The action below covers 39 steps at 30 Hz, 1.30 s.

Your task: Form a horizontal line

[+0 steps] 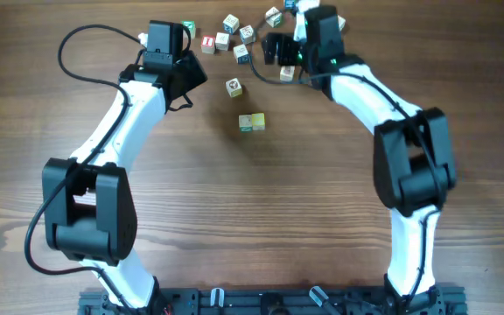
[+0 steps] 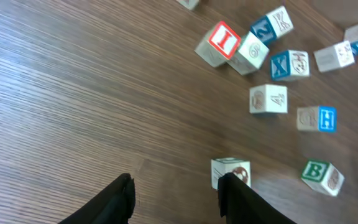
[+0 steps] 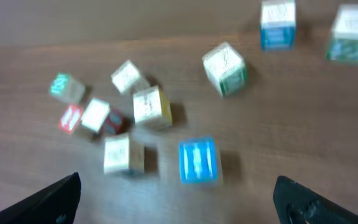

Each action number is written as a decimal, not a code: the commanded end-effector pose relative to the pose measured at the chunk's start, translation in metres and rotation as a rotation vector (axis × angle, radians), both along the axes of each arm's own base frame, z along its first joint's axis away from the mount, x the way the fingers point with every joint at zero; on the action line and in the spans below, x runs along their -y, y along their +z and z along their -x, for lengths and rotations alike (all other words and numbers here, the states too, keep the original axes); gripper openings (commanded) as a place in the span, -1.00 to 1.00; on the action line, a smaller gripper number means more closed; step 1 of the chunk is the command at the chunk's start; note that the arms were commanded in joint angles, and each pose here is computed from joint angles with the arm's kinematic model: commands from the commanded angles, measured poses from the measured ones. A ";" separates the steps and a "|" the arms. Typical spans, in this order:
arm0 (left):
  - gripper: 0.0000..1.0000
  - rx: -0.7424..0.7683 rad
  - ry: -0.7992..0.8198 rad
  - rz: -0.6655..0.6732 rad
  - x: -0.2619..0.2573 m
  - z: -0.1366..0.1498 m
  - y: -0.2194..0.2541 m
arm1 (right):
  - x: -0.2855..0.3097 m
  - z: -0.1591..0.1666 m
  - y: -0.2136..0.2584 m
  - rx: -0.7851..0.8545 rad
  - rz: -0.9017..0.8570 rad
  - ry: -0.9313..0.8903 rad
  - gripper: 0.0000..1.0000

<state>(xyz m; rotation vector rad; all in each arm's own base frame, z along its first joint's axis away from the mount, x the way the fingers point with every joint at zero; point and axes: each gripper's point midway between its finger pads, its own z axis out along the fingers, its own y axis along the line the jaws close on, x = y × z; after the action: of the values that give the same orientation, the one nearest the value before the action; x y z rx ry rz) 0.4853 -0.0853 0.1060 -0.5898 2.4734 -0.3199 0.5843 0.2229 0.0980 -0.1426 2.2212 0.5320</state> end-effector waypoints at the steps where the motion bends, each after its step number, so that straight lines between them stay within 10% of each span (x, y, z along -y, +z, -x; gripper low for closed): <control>1: -0.05 0.024 0.038 -0.017 -0.007 -0.001 0.010 | -0.011 -0.034 0.031 0.100 -0.001 0.017 0.98; 39: 0.12 0.025 0.045 -0.002 -0.001 0.000 0.010 | -0.020 -0.091 -0.055 0.244 0.017 -0.048 0.42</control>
<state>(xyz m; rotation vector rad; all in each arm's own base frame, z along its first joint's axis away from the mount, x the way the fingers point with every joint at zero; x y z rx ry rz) 0.4858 -0.0818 0.1060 -0.6351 2.4585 -0.3028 0.6709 0.2429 0.0506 -0.1398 1.9970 0.4933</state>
